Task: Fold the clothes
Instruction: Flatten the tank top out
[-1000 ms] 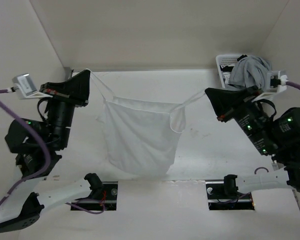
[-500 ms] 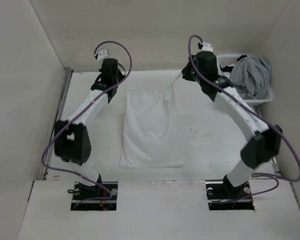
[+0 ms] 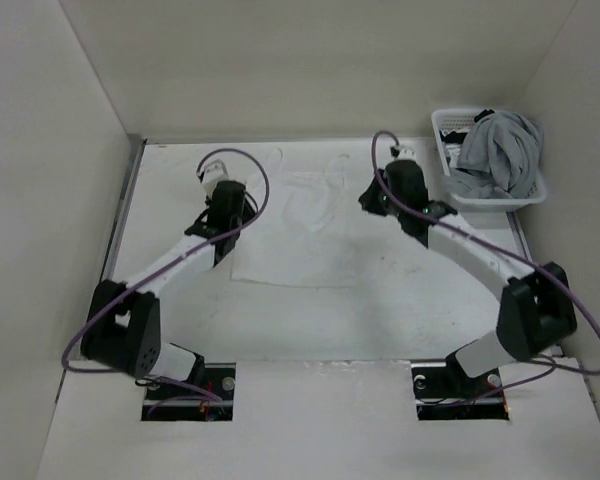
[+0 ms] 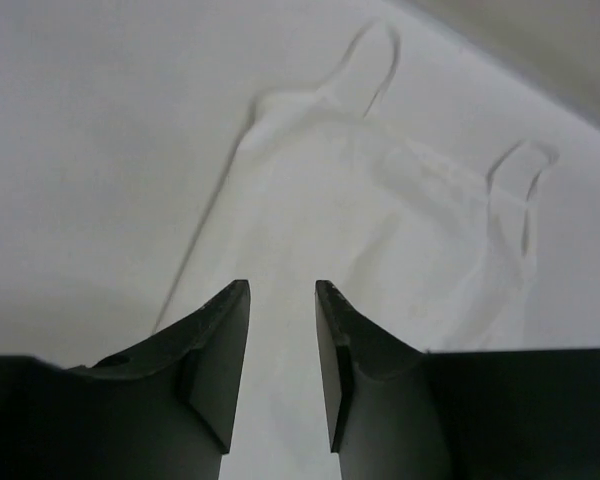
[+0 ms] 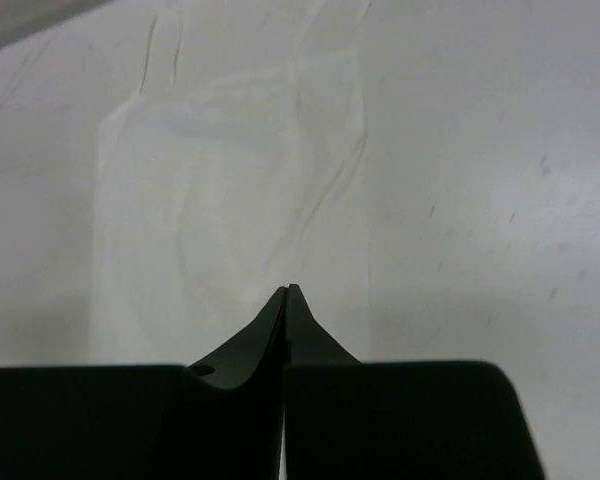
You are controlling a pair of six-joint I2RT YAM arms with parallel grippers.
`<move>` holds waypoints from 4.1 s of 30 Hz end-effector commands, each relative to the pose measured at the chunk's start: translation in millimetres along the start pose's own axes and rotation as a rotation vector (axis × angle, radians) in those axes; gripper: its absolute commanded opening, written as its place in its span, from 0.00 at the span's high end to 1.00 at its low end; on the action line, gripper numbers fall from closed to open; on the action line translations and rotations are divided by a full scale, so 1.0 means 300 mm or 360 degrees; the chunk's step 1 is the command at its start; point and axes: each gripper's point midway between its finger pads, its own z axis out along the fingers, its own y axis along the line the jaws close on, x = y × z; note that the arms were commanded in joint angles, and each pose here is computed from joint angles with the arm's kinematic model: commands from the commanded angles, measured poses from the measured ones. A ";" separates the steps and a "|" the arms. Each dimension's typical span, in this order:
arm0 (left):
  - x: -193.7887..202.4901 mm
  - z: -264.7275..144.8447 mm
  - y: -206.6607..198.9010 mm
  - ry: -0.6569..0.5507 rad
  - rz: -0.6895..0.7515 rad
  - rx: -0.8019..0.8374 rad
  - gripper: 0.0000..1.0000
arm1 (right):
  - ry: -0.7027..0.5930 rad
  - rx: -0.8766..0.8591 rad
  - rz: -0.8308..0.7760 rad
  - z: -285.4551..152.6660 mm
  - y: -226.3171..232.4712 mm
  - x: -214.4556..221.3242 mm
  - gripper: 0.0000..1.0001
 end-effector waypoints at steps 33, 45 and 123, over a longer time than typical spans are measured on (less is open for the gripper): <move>0.463 -0.270 0.374 0.0502 -0.0083 -0.0112 0.94 | 0.0365 -0.0272 0.0296 -0.182 -0.078 0.725 0.97; 0.445 -0.376 0.461 0.0428 0.0100 -0.0302 0.63 | 0.0303 -0.0171 0.0226 -0.250 -0.157 0.709 0.99; 0.064 -0.307 0.102 0.0203 -0.0528 0.0421 0.98 | -0.0076 -0.0446 0.0138 -0.428 0.071 0.215 1.00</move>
